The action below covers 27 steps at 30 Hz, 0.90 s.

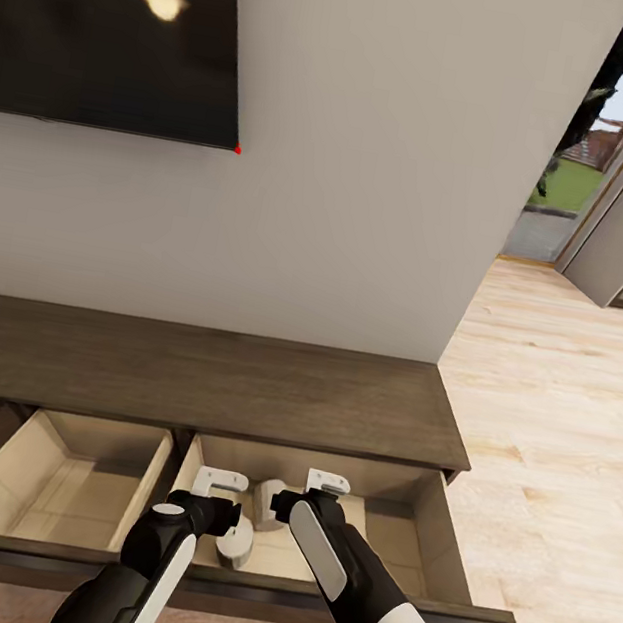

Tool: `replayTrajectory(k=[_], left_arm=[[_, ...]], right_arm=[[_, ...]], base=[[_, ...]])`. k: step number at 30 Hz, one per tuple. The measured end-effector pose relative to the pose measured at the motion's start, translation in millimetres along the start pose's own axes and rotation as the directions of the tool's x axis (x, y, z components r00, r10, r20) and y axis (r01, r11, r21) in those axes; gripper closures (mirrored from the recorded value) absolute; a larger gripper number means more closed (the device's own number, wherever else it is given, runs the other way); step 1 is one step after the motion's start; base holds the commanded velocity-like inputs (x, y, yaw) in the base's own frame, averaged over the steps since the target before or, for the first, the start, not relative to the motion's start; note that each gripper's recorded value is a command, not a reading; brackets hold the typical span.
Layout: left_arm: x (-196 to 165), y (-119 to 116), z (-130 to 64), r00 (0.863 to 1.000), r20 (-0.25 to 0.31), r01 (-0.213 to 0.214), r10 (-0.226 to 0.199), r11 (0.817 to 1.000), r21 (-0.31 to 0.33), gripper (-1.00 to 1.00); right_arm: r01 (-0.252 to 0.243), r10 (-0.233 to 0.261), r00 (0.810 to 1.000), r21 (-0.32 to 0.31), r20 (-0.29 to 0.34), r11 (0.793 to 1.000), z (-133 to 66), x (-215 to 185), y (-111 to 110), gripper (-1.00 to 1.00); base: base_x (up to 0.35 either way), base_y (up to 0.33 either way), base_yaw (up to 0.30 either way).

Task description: Place each of the two pumpkins and all three candles from the living room inside a cabinet in the living room (use any cabinet), then make sure every cabinet is closed, and position the cauldron so it is next to a table in the living room.

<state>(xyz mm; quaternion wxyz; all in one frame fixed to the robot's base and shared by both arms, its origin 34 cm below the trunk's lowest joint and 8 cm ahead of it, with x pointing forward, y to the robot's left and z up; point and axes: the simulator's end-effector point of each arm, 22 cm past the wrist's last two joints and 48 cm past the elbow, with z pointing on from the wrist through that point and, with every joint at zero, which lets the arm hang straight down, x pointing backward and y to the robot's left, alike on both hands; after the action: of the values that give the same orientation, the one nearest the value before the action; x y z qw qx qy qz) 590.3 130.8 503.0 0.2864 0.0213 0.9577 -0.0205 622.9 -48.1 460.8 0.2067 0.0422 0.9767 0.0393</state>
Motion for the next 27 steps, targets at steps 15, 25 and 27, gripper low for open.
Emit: replayTrajectory(k=[15, 25, 27], left_arm=[[-27.0, 1.4, -30.6, 1.0, -0.011, -0.001, 0.001, 1.0, 0.001, -1.0], [-43.5, 2.0, -49.6, 1.0, -0.015, -0.002, 0.002, 1.0, 0.001, -1.0], [-45.7, 1.9, -52.7, 1.0, -0.018, -0.003, 0.003, 1.0, 0.001, -1.0]], right_arm=[[-0.046, 0.046, 0.996, 0.007, -0.073, 0.999, -24.7, -14.7, -13.5, -1.0], [-0.049, 0.049, 0.996, 0.007, -0.072, 0.999, -41.7, -26.3, -11.7, -1.0], [-0.048, 0.049, 0.996, 0.009, -0.072, 0.999, -45.1, -28.6, -11.6, -1.0]], base=[[-0.018, 0.0, 0.0], [-0.08, 0.0, 0.0], [-0.002, 0.0, 0.0]])
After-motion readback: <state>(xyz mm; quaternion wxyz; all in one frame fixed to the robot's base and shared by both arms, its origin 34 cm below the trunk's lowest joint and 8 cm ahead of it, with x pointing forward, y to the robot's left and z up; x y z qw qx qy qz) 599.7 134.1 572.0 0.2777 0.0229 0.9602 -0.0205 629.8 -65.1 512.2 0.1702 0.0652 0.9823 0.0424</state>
